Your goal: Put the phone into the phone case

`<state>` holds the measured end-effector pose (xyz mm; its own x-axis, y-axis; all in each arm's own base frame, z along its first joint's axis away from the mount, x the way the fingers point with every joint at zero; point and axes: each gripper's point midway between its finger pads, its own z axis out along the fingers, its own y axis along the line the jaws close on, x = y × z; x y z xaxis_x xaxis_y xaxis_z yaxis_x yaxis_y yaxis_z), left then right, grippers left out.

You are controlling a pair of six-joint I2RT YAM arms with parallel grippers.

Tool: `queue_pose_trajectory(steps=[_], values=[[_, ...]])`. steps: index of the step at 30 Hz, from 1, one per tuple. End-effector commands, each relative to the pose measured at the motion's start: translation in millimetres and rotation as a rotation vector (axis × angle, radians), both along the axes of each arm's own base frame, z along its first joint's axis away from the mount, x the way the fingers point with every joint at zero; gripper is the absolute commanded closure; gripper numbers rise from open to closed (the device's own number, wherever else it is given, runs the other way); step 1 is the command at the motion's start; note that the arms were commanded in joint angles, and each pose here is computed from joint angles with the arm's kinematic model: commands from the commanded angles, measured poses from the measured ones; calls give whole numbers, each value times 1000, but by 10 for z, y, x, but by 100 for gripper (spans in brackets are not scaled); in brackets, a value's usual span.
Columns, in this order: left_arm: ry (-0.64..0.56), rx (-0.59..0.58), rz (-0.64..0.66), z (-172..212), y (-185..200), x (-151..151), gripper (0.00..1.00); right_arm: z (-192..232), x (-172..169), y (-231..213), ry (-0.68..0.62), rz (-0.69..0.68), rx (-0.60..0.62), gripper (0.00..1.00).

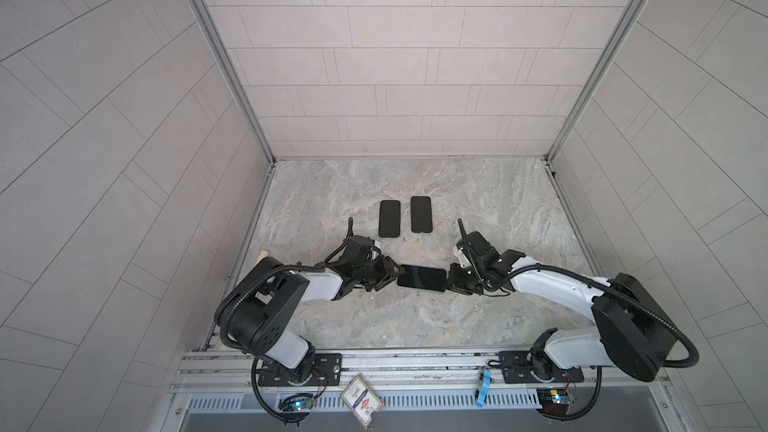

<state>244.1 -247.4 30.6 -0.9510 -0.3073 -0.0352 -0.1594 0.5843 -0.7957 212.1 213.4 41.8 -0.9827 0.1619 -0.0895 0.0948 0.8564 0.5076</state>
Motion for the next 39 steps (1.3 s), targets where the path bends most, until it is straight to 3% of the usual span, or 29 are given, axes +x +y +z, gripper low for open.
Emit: queue_pose_trajectory(steps=[1,24,39], values=[[-4,-26,-4,37,-32,-20,50,-60,16,14,-4,-11,-14,86],[12,-52,-5,-48,-120,-39,51,-273,-26,103,39,-17,-56,92],[29,-51,-14,-152,-144,-69,52,-433,-17,225,69,4,-107,90]])
